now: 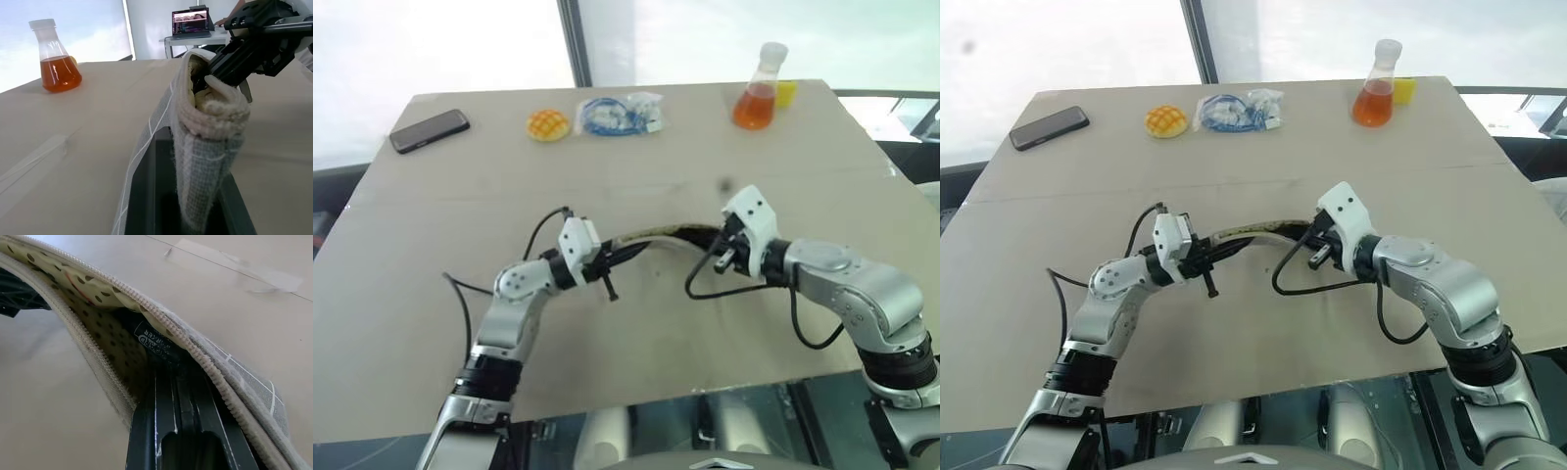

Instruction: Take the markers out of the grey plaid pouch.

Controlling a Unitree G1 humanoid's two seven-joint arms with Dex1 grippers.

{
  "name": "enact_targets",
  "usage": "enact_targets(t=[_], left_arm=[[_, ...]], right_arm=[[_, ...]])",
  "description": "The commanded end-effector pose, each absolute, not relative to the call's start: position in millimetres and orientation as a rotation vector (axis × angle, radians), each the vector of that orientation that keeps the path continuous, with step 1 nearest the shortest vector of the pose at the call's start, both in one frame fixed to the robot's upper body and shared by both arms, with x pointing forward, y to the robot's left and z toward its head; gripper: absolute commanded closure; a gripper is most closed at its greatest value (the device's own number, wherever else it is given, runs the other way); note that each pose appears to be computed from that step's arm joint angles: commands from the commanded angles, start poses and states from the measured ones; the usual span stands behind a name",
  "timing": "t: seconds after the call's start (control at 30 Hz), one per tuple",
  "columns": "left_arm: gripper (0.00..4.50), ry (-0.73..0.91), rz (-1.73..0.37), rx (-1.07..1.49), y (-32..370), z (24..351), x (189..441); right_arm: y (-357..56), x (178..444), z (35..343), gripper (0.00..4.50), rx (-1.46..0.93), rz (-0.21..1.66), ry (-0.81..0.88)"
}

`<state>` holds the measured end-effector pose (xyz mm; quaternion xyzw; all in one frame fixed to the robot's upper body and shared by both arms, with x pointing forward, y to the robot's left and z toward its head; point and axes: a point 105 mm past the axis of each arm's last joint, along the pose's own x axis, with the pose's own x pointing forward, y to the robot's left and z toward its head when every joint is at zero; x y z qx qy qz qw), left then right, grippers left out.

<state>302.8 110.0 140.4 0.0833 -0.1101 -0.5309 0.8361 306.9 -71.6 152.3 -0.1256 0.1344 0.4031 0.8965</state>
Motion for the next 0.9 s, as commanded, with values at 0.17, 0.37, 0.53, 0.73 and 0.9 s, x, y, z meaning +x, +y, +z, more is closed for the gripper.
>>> enact_targets(t=[0.17, 0.37, 0.53, 0.73, 0.9], left_arm=[[4.5, -0.14, -1.247, -0.059, 104, 148, 288], [4.5, -0.018, -1.229, -0.222, 110, 132, 293], [4.5, 0.023, -1.218, -0.287, 112, 128, 298], [4.5, 0.049, -1.256, -0.303, 106, 125, 296], [4.5, 0.067, -1.283, -0.318, 99, 123, 289]], right_arm=[[-66, 291, 154, 3.89, -0.726, 1.051, 0.199], [-68, 299, 137, 2.96, -0.98, 1.035, 0.163], [-53, 311, 132, 2.96, -1.028, 1.03, 0.122], [-30, 350, 119, 2.96, -1.062, 0.9, 0.031], [-16, 370, 94, 2.96, -1.034, 0.852, -0.024]])
